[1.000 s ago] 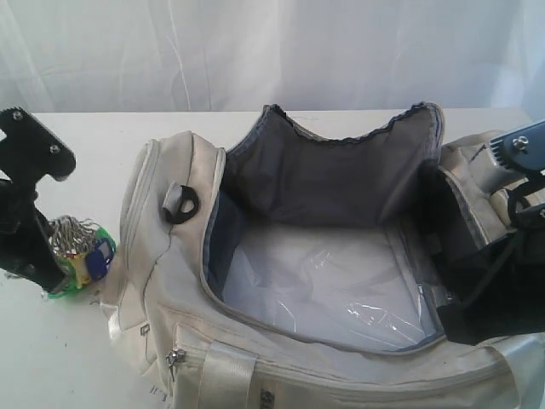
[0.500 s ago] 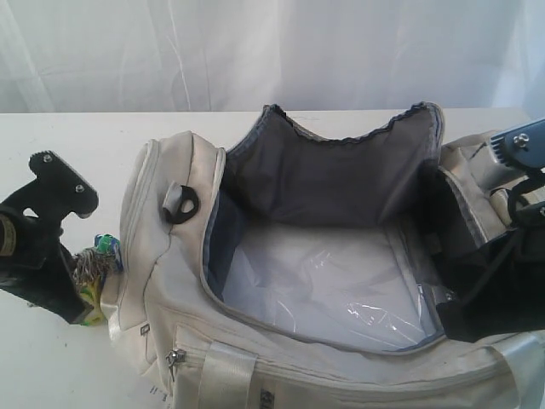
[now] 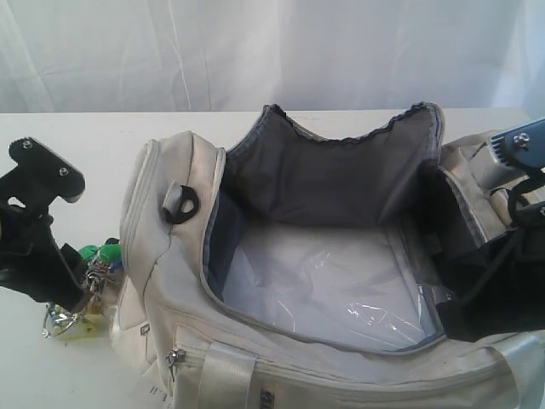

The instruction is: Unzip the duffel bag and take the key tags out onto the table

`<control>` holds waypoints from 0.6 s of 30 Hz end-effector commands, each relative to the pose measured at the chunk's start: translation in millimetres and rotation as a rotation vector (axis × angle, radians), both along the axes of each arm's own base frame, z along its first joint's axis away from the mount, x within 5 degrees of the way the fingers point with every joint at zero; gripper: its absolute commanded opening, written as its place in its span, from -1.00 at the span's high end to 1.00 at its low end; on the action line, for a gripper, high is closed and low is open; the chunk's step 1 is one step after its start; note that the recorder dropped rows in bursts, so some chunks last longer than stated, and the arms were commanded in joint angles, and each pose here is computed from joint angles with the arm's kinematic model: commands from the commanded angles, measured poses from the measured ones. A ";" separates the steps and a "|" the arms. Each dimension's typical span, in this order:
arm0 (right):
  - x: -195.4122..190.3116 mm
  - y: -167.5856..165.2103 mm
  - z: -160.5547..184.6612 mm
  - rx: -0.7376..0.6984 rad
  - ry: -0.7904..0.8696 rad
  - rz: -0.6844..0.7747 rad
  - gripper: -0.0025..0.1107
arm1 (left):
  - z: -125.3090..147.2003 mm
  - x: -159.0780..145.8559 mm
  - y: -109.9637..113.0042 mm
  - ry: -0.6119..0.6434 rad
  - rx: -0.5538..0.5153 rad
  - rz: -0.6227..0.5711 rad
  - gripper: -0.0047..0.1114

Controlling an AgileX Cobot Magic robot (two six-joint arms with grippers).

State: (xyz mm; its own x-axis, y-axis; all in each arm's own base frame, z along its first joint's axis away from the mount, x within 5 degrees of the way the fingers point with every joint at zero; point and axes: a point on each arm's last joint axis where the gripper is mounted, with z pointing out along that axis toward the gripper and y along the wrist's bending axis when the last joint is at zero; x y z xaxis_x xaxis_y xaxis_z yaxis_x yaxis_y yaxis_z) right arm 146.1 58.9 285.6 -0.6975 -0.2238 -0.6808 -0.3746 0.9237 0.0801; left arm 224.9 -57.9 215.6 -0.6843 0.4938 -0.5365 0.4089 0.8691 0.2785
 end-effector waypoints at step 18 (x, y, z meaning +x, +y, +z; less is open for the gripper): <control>-0.8 -0.4 0.5 0.001 -0.012 -0.002 0.96 | 142.4 -80.2 7.1 -0.054 -0.317 0.030 0.35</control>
State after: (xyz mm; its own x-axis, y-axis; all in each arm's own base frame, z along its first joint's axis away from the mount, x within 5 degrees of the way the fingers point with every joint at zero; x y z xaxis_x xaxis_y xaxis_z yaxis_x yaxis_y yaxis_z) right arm 146.1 58.9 285.6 -0.6981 -0.2223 -0.6806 -0.3734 0.9241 0.0812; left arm 161.0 -49.0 350.4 -0.6607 0.2648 -0.7024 0.3174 0.9465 0.0582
